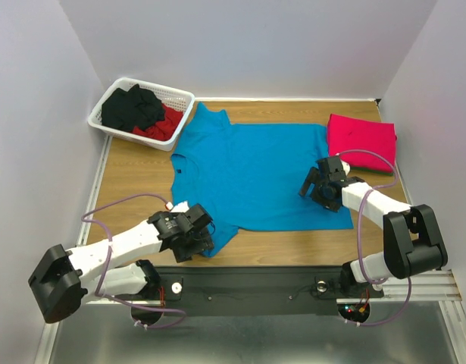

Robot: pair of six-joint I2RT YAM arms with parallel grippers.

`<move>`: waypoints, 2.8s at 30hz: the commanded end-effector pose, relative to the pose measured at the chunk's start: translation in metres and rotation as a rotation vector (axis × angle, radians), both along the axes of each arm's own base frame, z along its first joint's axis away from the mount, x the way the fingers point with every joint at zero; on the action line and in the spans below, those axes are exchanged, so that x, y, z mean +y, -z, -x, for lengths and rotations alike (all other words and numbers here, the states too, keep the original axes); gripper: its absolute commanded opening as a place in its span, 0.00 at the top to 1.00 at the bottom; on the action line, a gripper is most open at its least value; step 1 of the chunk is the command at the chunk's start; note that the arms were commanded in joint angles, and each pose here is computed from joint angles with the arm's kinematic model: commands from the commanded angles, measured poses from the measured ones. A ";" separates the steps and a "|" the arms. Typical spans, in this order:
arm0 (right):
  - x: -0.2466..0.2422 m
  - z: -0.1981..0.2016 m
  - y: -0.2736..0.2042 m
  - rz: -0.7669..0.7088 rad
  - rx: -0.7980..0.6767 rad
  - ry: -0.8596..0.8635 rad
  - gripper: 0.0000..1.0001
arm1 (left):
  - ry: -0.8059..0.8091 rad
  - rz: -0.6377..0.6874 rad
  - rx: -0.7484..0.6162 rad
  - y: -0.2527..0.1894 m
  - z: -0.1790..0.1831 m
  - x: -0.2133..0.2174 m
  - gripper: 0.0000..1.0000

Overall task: Fold and stack the t-shirts
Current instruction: Flatten the tshirt out

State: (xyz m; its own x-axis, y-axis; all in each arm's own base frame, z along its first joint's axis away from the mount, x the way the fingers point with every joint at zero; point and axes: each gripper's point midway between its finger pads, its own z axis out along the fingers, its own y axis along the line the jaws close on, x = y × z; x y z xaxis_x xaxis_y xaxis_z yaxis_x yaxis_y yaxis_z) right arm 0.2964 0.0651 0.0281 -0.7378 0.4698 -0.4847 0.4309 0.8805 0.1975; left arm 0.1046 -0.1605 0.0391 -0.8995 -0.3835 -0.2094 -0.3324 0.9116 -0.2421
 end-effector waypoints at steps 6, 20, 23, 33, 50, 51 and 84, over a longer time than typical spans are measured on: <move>-0.008 0.025 0.012 0.013 0.078 -0.021 0.00 | -0.012 0.072 -0.144 -0.064 -0.017 -0.016 0.06; 0.161 0.049 -0.126 -0.179 -0.338 -0.813 0.00 | 0.018 0.100 -0.437 -0.074 -0.198 -0.022 0.02; 0.247 0.093 -0.120 -0.258 -0.364 -1.153 0.00 | -0.008 0.091 -0.411 -0.056 -0.216 -0.009 0.02; 0.359 0.127 -0.075 -0.173 -0.377 -1.531 0.00 | -0.026 0.093 -0.266 0.007 -0.199 0.012 0.02; 0.346 0.162 -0.014 -0.145 -0.248 -1.599 0.00 | -0.042 0.094 -0.228 0.023 -0.183 0.018 0.02; 0.342 0.165 -0.010 -0.144 -0.233 -1.593 0.00 | -0.043 0.093 -0.224 0.024 -0.182 0.018 0.02; 0.126 -0.009 -0.150 -0.010 -0.382 -0.398 0.00 | -0.033 -0.029 -0.487 -0.092 -0.240 0.030 0.02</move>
State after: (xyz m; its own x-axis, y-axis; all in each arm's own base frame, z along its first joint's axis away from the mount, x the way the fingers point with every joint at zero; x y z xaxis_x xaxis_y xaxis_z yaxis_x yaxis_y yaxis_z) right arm 0.2491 0.2355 0.1634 -0.6709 0.1067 -0.7338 -0.2104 0.9215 0.3264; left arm 0.3154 -0.1309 0.0811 -0.7516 -0.4295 -0.5006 -0.2700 0.8928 -0.3607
